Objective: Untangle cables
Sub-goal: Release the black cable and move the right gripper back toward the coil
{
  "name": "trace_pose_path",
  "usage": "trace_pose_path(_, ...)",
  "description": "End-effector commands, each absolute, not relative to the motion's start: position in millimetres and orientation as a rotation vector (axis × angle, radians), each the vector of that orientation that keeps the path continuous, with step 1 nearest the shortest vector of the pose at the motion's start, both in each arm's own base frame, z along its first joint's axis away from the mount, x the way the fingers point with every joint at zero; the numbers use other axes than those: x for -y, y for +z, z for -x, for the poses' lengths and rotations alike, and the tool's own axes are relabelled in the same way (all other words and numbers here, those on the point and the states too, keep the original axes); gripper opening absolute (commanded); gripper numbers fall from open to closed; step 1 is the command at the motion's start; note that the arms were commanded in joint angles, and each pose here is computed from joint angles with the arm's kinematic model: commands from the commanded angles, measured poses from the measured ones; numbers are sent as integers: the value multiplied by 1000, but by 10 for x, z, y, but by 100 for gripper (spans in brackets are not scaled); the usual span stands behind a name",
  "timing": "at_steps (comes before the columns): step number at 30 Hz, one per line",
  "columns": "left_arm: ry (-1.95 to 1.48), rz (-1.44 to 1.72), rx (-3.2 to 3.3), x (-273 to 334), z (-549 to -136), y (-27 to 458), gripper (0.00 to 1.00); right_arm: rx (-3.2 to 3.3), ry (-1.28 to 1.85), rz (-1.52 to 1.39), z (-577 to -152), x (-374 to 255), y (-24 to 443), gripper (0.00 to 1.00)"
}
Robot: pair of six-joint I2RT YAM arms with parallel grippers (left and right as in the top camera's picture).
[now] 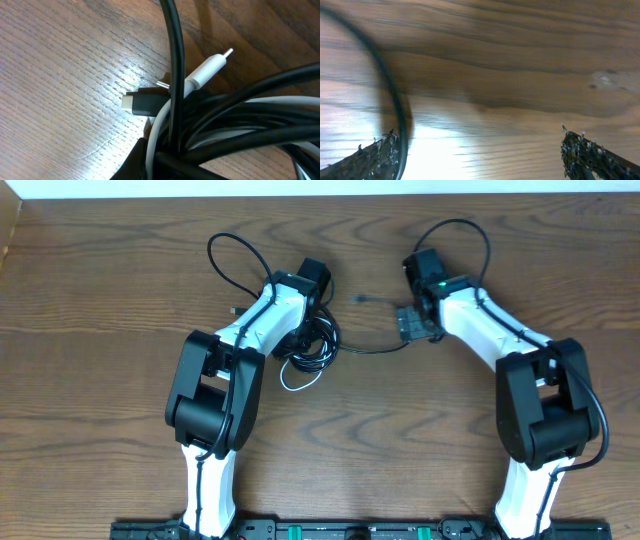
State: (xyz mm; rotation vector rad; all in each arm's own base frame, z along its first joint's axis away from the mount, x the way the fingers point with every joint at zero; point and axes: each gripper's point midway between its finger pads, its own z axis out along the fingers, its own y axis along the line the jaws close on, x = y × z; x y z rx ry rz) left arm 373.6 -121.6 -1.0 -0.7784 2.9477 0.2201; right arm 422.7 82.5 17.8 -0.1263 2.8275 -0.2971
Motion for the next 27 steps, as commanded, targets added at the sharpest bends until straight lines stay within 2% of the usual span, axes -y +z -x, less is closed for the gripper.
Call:
trace_pose_path(1,329,810,-2969,1056,-3634,-234,8,-2837,-366,-6,-4225,-548,143,99)
trace_pose_path(4,329,810,-2969,1056,-3635,-234,8,-2855,-318,-101,-4214,-477,122,99)
trace_pose_path(14,328,810,-2969,1057,-3635,-234,10,-2878,-191,-99,-4215,-600,92,99)
trace_pose_path(17,329,810,-2969,1057,-3634,-234,22,-2886,-140,-93,-4212,-661,84,99)
trace_pose_path(24,350,742,-3013,1030,-3577,-139,23,-2885,-140,-93,-4213,-661,84,99)
trace_pose_path(25,343,708,-3018,1039,-3602,-84,26,-2886,-140,-93,-4212,-661,84,99)
trace_pose_path(27,324,656,-3018,1059,-3655,39,37,-2886,-140,-93,-4212,-661,84,99)
